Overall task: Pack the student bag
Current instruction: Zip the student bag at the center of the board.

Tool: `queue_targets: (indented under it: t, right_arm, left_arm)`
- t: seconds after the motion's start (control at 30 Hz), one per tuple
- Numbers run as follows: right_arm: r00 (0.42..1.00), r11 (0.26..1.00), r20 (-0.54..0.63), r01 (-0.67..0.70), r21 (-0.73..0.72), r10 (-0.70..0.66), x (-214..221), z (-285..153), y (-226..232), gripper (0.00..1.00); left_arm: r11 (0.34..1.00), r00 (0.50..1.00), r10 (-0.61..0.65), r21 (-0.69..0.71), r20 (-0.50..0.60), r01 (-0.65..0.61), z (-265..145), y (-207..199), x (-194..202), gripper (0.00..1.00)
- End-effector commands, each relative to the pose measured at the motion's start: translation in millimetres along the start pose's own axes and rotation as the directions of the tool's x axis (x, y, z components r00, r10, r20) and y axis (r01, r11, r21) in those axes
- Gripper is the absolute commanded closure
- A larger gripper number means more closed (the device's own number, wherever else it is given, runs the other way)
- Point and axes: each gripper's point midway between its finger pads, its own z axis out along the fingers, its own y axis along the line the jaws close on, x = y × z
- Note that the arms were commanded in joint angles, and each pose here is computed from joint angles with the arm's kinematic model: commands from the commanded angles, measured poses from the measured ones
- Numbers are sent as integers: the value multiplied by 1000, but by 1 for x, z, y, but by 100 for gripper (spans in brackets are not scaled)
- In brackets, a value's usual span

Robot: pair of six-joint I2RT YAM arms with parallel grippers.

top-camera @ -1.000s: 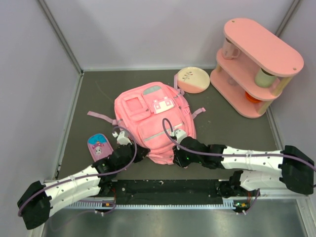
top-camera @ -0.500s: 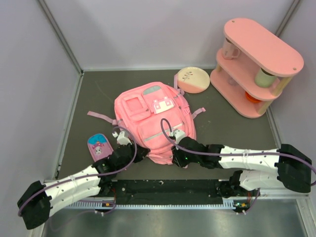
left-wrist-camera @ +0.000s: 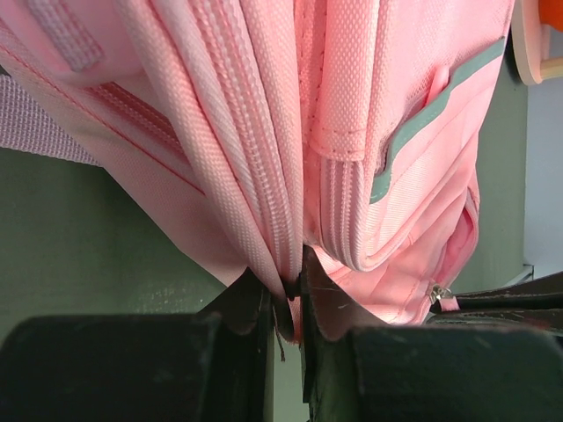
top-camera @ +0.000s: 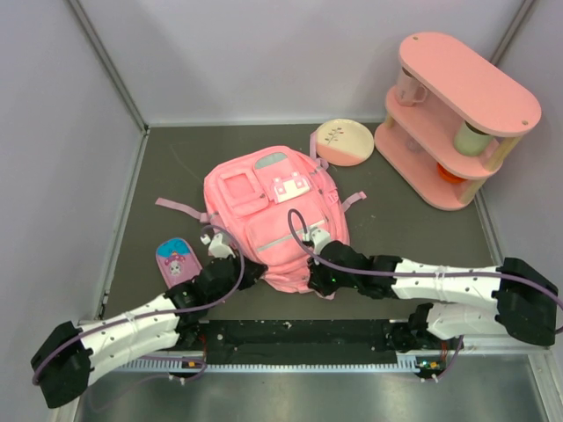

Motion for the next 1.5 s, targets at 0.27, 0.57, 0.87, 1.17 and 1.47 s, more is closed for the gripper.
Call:
queue_targets:
  t: [0.27, 0.57, 0.87, 1.17, 1.47]
  right_arm:
    - [997, 999, -81, -3, 53, 7, 25, -7, -20, 100]
    - [999, 994, -27, -43, -105, 40, 3, -4, 13, 100]
    - [996, 981, 8, -83, -177, 86, -4, 7, 29, 100]
    - [998, 987, 28, -56, -153, 61, -8, 14, 25, 100]
    - [999, 980, 30, -34, -197, 41, -10, 15, 34, 100]
  left_arm:
    - [993, 984, 91, -94, 151, -77, -17, 20, -64, 100]
    - [993, 986, 69, -104, 155, -53, -21, 17, -86, 43]
    - [990, 997, -67, 118, -39, 72, -33, -10, -37, 12]
    - [937, 958, -280, 199, -59, 286, -37, -14, -20, 10]
    - [949, 962, -259, 161, -80, 269, -12, -31, 2, 57]
